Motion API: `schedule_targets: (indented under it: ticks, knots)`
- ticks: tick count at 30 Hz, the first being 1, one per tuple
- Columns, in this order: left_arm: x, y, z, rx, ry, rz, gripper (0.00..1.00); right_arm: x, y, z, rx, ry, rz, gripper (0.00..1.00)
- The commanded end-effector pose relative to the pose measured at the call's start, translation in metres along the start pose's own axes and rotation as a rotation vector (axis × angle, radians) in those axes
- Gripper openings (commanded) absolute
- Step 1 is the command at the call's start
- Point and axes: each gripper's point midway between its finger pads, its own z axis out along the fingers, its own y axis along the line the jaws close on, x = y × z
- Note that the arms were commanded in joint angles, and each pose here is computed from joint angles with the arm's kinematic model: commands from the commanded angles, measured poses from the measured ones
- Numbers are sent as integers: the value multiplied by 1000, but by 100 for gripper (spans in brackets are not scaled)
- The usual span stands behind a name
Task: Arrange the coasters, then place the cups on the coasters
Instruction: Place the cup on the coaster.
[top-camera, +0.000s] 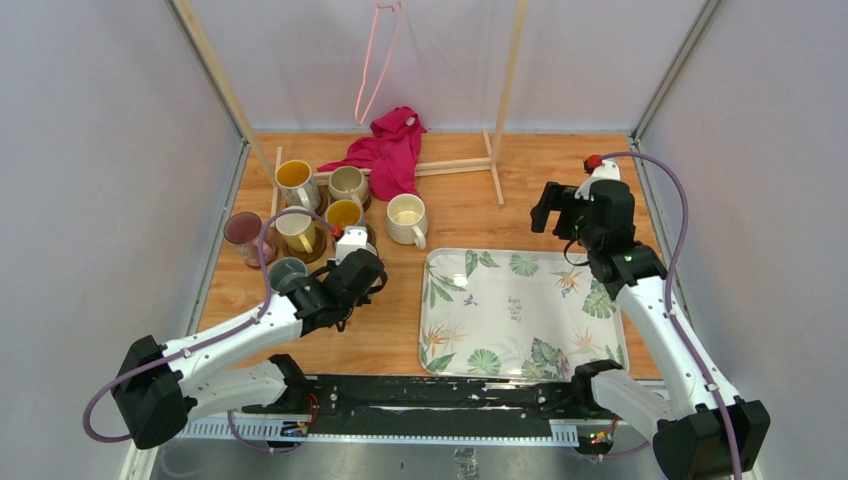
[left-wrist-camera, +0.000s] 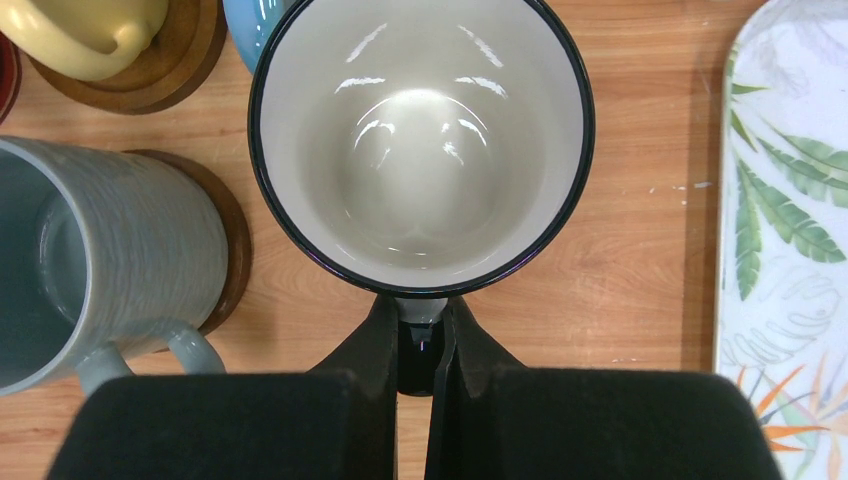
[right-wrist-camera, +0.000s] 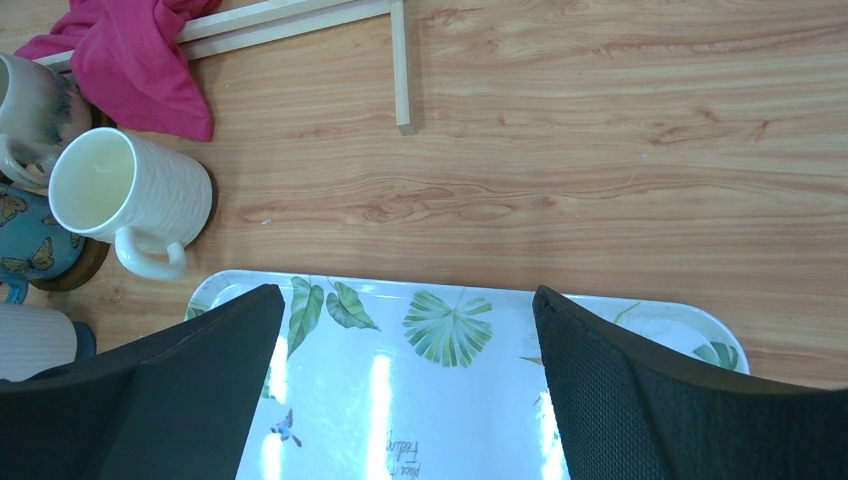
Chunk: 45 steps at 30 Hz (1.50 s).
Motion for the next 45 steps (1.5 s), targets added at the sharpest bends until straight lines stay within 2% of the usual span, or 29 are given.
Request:
schedule_targets:
  ticks: [1, 27, 40, 45]
  knots:
    - [-18, 7, -1, -35, -84, -88, 0, 5, 2, 3, -20, 11, 12, 100]
    - [6, 10, 3, -27, -32, -122, 0, 10, 4, 7, -33, 25, 18, 100]
    - [1, 12, 2, -26, -59, -133, 0, 10, 5, 6, -36, 22, 20, 100]
    - [5, 12, 3, -32, -50, -139, 8, 10, 5, 6, -36, 22, 19, 100]
